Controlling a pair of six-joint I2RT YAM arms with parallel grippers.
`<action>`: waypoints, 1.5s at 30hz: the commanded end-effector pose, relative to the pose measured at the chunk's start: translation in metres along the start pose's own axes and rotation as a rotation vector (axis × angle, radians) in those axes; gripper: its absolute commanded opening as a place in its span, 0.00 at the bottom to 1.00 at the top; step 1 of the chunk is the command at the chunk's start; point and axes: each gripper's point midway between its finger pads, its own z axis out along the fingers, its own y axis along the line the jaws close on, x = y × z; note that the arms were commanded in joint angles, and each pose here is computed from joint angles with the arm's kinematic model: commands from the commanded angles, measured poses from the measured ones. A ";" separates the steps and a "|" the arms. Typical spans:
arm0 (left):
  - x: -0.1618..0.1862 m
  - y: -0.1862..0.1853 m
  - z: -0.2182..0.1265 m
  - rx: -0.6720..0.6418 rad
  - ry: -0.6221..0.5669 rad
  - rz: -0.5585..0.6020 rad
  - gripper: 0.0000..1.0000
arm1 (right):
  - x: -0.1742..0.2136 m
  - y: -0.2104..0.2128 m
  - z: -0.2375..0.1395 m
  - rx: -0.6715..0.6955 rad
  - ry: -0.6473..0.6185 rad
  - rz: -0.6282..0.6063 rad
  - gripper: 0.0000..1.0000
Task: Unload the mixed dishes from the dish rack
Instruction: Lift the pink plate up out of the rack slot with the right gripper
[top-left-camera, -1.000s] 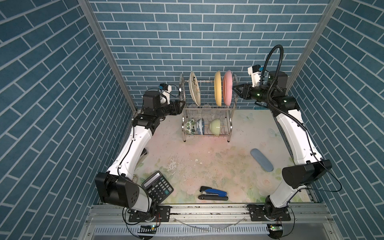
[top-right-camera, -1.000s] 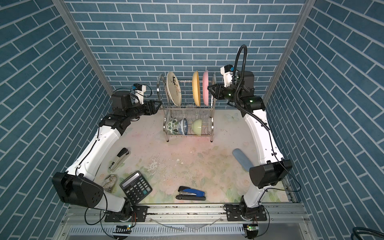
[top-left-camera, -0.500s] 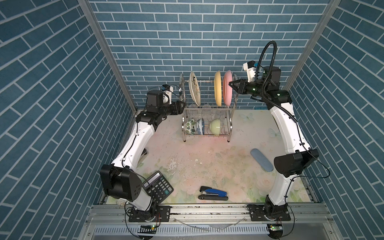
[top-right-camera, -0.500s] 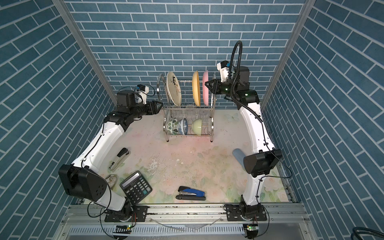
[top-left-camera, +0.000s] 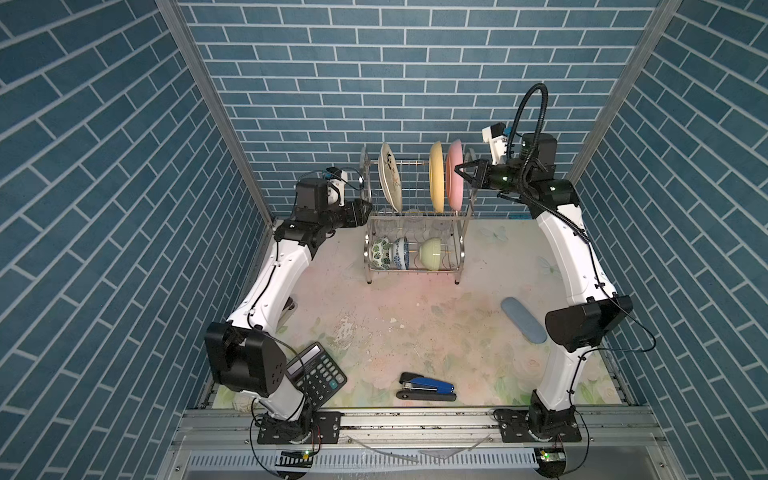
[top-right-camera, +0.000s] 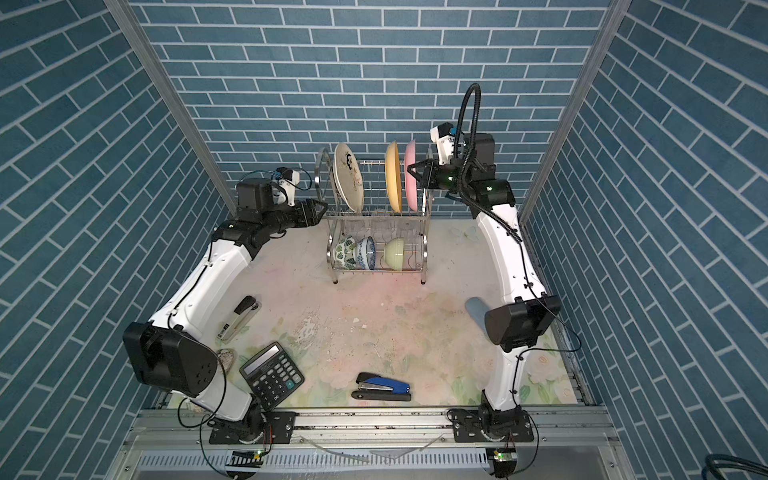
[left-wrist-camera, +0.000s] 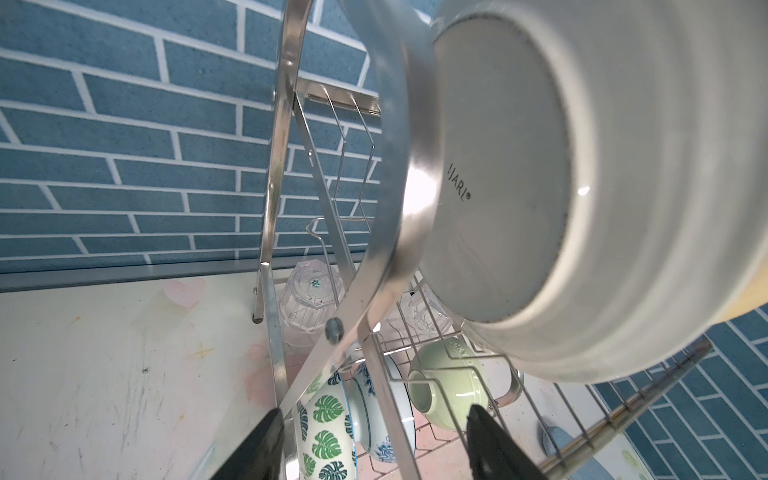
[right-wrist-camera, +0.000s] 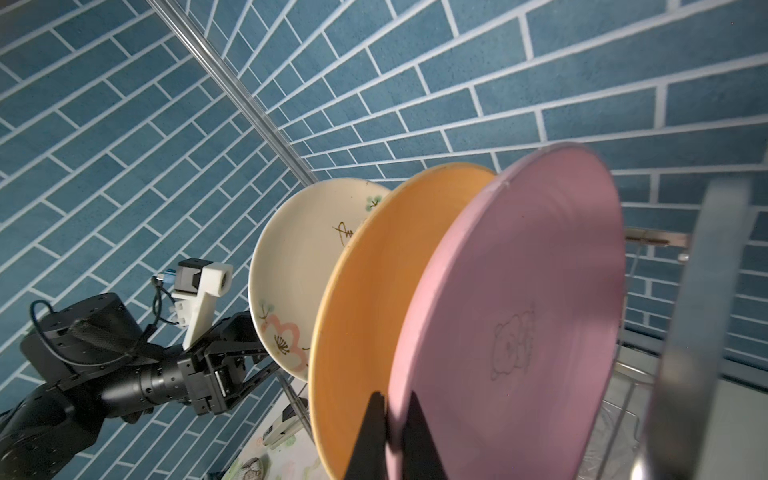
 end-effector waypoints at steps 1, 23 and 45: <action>-0.007 -0.006 0.001 0.017 -0.014 0.006 0.70 | -0.012 0.001 -0.005 0.004 -0.035 -0.031 0.00; -0.008 -0.005 0.004 0.016 -0.014 0.008 0.70 | -0.032 0.034 -0.018 -0.107 -0.100 -0.033 0.00; -0.014 -0.008 0.008 0.033 -0.003 -0.007 0.32 | -0.050 0.071 -0.039 -0.216 -0.165 -0.071 0.00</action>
